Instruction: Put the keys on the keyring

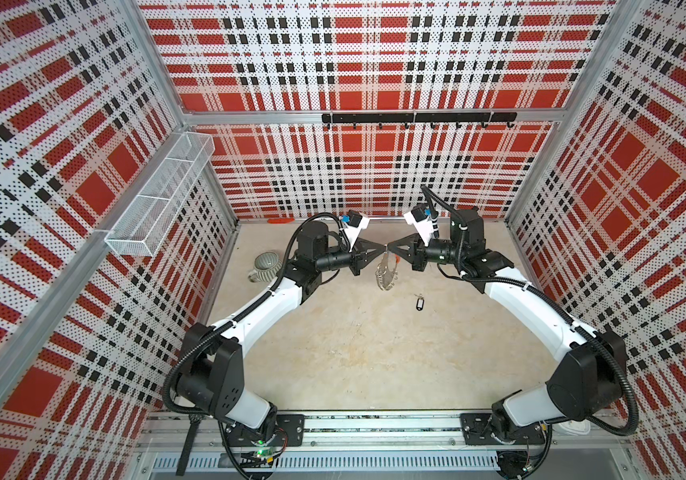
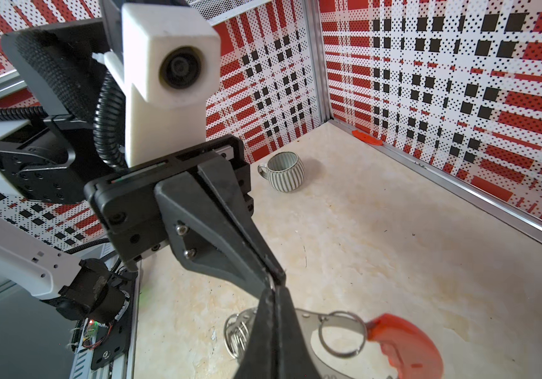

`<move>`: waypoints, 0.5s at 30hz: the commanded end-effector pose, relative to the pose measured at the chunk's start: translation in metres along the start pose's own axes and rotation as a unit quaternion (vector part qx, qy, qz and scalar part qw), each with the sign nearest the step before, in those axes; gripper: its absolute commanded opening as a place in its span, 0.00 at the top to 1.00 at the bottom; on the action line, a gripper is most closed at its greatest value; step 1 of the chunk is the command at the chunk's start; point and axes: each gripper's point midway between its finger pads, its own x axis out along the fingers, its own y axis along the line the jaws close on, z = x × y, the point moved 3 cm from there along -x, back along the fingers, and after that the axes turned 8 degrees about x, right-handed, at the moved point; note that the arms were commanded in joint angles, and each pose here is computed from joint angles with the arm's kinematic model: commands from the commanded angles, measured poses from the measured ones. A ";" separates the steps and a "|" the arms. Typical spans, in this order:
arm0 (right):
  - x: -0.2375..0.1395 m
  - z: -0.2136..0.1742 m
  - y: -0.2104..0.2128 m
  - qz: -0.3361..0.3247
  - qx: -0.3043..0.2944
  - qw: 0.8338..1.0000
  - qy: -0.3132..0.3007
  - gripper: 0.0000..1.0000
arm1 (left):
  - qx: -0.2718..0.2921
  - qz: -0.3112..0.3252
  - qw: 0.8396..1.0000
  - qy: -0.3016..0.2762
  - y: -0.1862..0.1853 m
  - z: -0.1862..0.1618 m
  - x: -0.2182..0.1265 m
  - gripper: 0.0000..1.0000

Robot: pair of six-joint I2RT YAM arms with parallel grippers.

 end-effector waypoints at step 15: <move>-0.034 0.026 -0.003 0.074 0.137 0.962 -0.225 0.65 | -0.102 0.041 0.978 -0.179 -0.006 0.029 -0.016 1.00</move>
